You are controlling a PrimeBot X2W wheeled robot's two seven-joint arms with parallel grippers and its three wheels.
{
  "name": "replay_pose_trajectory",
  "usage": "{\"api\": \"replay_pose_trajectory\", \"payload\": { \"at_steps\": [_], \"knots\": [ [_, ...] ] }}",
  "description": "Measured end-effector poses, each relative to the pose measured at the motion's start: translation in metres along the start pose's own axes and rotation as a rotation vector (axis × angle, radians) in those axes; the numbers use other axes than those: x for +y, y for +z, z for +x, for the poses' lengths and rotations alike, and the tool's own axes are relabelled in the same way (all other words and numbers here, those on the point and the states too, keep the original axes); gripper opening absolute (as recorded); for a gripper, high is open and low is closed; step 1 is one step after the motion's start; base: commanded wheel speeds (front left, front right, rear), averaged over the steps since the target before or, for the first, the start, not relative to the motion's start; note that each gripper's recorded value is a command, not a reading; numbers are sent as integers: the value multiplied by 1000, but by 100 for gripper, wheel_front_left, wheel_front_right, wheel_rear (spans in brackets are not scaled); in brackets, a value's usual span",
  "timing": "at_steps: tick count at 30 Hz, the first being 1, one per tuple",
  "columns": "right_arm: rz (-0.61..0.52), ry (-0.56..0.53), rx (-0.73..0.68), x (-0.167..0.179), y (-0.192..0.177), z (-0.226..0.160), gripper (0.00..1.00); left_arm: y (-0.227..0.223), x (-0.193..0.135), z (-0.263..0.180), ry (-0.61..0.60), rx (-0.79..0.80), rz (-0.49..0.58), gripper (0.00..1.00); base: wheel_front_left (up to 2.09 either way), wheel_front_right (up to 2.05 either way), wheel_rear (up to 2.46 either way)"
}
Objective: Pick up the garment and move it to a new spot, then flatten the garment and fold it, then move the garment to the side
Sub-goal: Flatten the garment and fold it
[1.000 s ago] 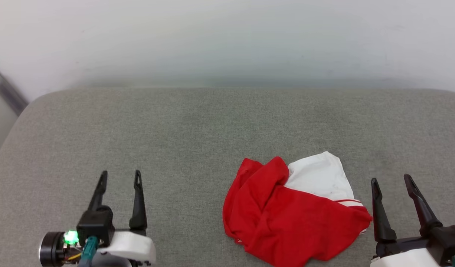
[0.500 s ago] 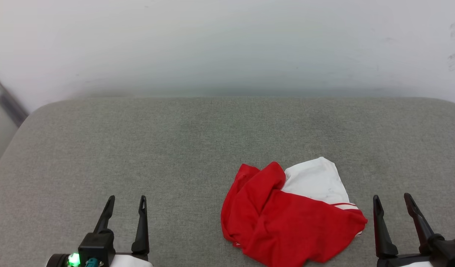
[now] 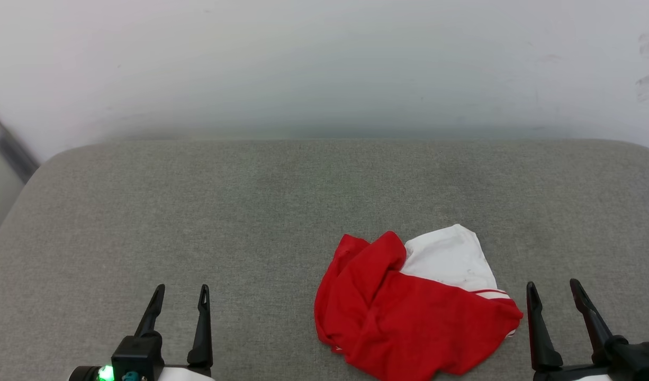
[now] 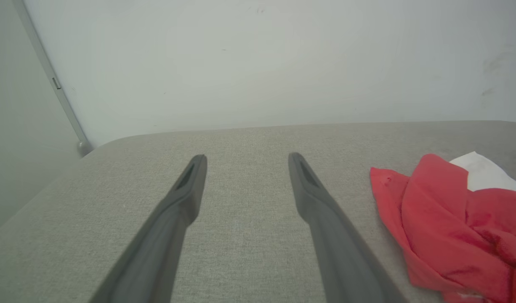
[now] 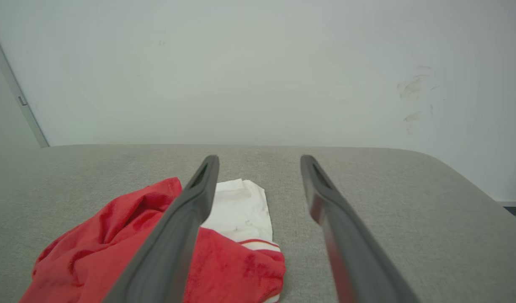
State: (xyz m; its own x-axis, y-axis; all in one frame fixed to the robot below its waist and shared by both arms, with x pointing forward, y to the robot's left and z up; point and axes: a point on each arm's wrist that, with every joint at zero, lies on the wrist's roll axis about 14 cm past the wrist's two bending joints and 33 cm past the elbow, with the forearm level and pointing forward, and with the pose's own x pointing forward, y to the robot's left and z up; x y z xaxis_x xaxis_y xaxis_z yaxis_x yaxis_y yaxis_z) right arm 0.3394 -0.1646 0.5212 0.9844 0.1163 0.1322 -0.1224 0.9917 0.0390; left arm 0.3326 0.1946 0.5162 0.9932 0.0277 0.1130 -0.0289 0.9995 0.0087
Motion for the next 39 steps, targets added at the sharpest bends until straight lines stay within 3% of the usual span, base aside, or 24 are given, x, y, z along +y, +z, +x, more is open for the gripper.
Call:
{"api": "replay_pose_trajectory", "payload": {
  "at_steps": [9,18,19,24,30,31,35,36,37,39],
  "knots": [
    [-3,-2,-1,-1,0,1,100,-2,2,0,4,6,-1,100,0,0,0],
    [-66,-8,-207,-7,64,41,100,-4,3,1,8,12,-4,100,0,0,0],
    [-86,1,-275,-5,86,55,100,-6,3,2,10,16,-6,100,0,0,0],
    [-191,86,-270,-7,93,90,100,-8,2,4,8,22,-7,100,0,0,0],
    [-325,234,113,-1,55,135,100,-13,2,9,9,37,-13,100,0,0,0],
    [-325,234,113,-1,55,135,100,-13,2,9,9,37,-13,100,0,0,0],
    [-405,307,493,-11,4,132,100,-14,1,17,6,38,-16,100,0,0,0],
    [-432,326,685,-21,-21,122,100,-16,1,21,7,42,-17,100,0,0,0],
    [-432,326,685,-21,-21,122,100,-16,1,21,7,42,-17,100,0,0,0],
    [-416,350,854,-25,-41,112,100,-18,1,26,6,46,-18,100,0,0,0]
  ]
}}
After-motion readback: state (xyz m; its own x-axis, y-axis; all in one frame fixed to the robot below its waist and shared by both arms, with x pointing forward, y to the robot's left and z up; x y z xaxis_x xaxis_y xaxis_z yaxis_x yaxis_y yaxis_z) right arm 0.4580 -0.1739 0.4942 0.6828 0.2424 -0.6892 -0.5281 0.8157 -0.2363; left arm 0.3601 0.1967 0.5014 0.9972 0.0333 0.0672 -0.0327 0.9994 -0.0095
